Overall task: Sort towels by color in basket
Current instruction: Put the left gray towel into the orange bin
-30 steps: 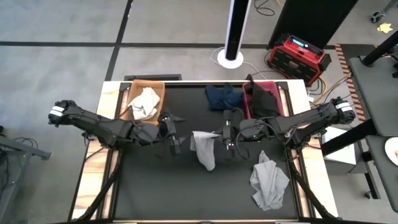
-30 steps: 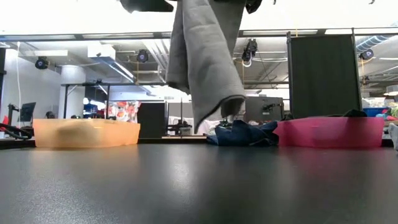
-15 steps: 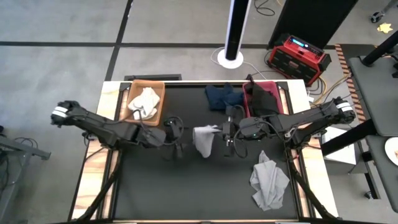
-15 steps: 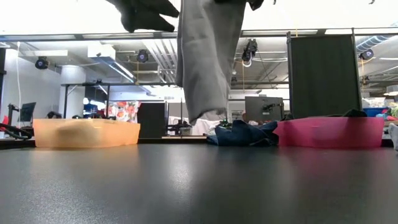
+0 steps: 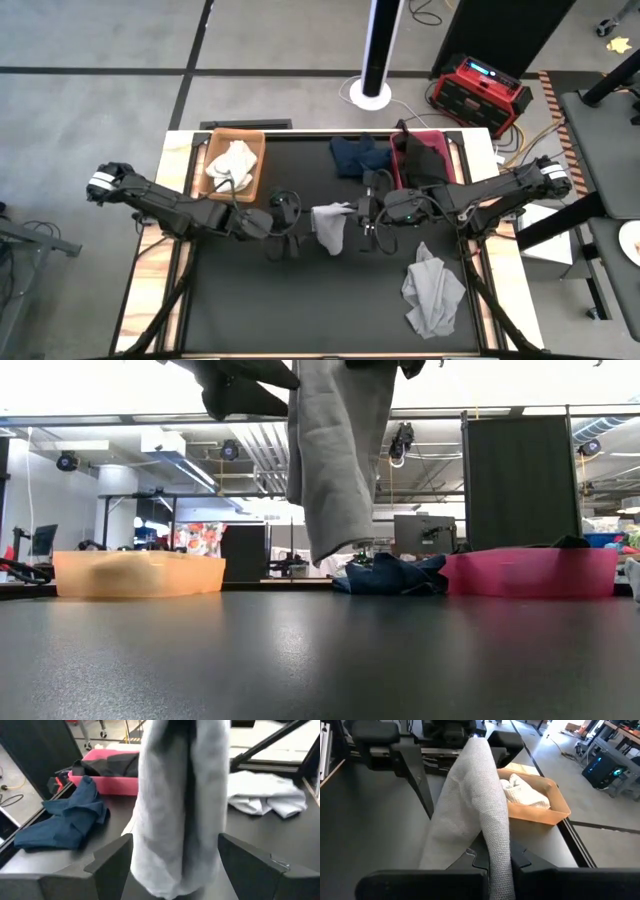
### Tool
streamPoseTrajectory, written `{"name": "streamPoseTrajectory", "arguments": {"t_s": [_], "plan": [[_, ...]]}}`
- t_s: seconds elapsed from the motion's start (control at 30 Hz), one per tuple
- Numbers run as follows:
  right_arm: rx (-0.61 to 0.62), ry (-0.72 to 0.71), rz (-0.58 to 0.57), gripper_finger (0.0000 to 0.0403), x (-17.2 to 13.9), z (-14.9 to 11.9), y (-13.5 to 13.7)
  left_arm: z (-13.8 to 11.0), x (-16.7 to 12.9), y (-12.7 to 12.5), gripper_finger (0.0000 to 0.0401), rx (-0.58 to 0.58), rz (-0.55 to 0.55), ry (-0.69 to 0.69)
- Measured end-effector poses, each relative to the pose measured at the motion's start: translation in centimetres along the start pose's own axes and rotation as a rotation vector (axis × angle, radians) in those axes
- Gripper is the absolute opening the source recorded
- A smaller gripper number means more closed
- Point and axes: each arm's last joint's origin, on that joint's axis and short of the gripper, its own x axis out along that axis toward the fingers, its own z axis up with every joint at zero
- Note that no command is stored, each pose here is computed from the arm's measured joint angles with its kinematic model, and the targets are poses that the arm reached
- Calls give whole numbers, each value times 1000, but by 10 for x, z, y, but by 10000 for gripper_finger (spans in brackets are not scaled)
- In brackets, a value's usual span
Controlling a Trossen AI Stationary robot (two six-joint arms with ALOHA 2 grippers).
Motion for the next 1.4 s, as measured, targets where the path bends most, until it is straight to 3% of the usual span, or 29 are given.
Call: {"name": "streamPoseTrajectory", "arguments": {"t_s": [0.17, 0.47, 0.73, 0.9, 1.1, 1.27, 1.4], "plan": [[8, 4, 0, 9, 0, 0, 0, 3, 7, -5, 277, -54, -17, -60], [45, 2, -1, 9, 0, 0, 0, -15, 42, -19, 277, -13, -15, -61], [66, 3, -1, 9, 0, -1, 0, -15, 49, -22, 262, -6, 3, -119], [93, 3, -1, 9, 0, -1, 0, -15, 49, -22, 190, 36, 30, -120], [230, 47, -15, 9, 1, -5, -4, -12, 44, -24, 20, 79, 21, -132], [287, 136, -49, 9, 6, -17, -11, -5, 34, -29, 5, 105, -7, -170], [285, 152, -40, 24, 8, -21, -12, 1, 27, -30, 3, 95, -90, -205]]}}
